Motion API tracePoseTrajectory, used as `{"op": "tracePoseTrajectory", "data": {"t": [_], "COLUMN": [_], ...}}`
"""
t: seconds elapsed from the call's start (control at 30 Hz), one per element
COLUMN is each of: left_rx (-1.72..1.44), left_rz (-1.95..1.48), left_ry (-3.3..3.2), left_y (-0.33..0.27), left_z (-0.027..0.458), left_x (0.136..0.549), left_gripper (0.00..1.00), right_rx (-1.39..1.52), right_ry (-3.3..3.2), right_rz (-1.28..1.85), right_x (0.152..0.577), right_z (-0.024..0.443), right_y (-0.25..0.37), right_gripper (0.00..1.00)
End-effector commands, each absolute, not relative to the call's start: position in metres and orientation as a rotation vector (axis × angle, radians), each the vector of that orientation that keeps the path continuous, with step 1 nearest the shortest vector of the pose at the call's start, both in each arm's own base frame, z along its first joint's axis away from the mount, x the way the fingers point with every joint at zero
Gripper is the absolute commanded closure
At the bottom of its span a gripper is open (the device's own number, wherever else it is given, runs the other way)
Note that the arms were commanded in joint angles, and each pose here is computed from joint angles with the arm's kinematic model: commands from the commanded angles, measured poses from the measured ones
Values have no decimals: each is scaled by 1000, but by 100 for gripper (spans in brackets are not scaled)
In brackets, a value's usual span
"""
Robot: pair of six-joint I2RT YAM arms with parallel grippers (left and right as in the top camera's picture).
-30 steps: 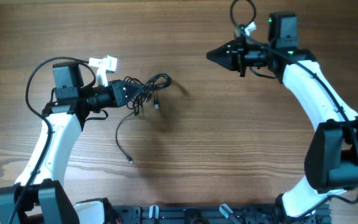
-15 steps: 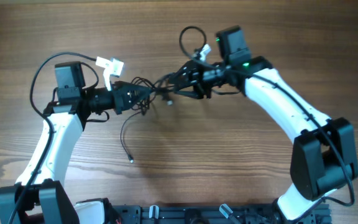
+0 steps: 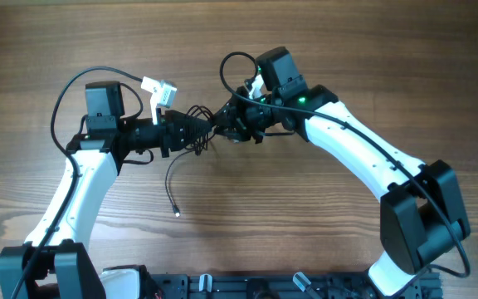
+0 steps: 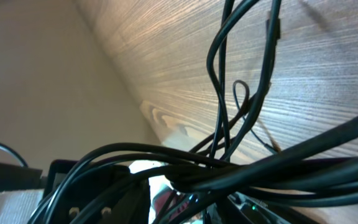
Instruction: Untangle cables
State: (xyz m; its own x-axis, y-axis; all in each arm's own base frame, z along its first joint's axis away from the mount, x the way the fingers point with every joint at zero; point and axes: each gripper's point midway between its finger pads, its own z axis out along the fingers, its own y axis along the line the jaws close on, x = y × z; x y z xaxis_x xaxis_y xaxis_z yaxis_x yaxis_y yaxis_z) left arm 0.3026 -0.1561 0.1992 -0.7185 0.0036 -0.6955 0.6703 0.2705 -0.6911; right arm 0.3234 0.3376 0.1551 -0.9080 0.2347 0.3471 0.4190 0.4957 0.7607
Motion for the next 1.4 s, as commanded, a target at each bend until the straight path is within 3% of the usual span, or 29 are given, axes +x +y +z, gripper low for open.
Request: {"op": "tracePoseTrajectory", "data": {"t": [0.0,0.53,0.63,0.73,0.77,1.1,1.37], "left_rx": [663,701,707,711,711,574,133], "left_rz": [-1528,-1653,-1673,-1688,-1688,-1470,-1078], "left_ry": [1892,1799,1783,1772,1772,1997,2342], "left_y": [-160,-163,-163,-164,-163,-156,-117], "left_z": [212,228,230,232,232,199,147], "left_x": [300,287,285,283,283,309,350], "left_gripper": [96,96,96,96,96,96,96], "right_rx": [-609,-729,-736,-724,-713,-148,403], "right_ry": [-2595,-2680,-2688,-2702,-2707,-2690,-2428], "right_rz": [-1355,-1383,-1380,-1399,-1409,-1664,-2034], "right_x": [327,343,344,347,347,353,340], "right_z": [154,154,154,155,156,183,228], "right_y": [338,349,348,349,350,322,288], "right_gripper": [72,70,77,94,96,96,95]}}
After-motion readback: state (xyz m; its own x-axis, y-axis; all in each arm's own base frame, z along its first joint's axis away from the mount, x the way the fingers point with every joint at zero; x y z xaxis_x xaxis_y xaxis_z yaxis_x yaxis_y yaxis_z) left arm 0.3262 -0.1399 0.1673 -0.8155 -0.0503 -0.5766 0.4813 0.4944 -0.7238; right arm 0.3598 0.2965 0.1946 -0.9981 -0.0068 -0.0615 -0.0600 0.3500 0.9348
